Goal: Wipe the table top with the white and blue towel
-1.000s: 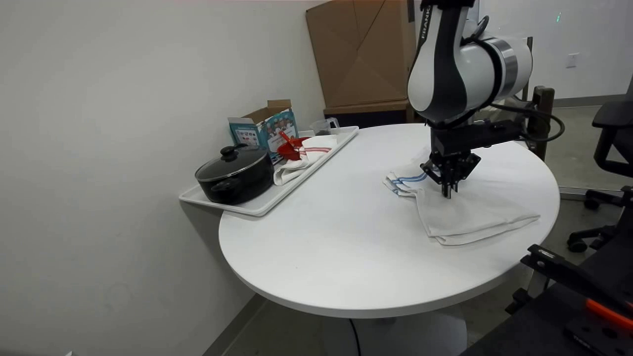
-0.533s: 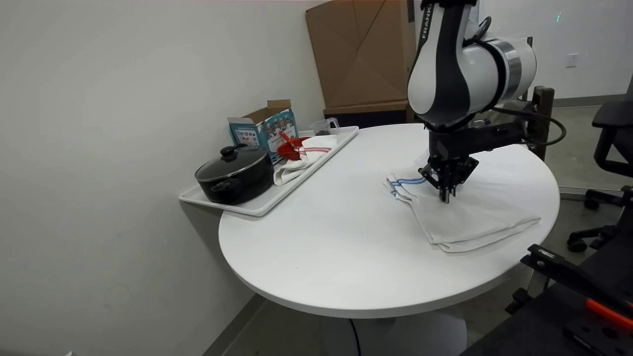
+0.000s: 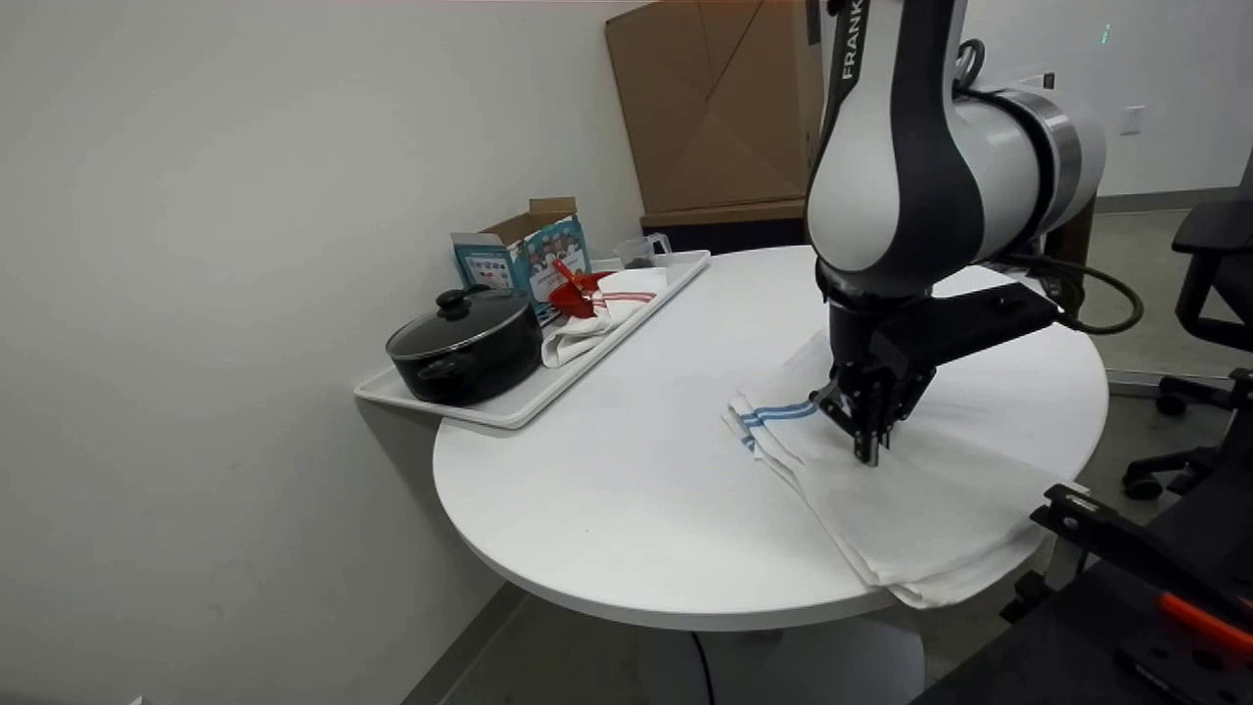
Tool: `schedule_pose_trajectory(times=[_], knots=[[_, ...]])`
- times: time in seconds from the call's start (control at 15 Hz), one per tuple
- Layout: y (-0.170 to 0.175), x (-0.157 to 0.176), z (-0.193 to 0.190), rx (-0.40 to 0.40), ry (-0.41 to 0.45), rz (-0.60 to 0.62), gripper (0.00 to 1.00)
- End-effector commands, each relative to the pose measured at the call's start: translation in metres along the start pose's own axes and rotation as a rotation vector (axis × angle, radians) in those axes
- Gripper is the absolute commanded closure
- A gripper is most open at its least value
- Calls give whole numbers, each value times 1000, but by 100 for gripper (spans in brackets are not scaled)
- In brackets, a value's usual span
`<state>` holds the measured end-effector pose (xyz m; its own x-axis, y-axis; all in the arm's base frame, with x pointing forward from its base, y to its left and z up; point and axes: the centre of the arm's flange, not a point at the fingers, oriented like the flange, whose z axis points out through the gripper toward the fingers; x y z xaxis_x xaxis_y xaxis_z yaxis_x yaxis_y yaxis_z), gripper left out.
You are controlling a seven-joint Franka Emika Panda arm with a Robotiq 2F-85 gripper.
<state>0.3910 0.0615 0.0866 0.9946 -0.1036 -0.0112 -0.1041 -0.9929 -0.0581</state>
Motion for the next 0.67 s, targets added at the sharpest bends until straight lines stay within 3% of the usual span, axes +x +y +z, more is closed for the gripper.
schedule_pose_trajectory(times=[0.0,0.2,0.6], knots=[[-31,-36,23,-1,-59,-83,99],[-46,-28,23,-1,-66,-100,99],[-31,40,29,-26,-122,-33,99]])
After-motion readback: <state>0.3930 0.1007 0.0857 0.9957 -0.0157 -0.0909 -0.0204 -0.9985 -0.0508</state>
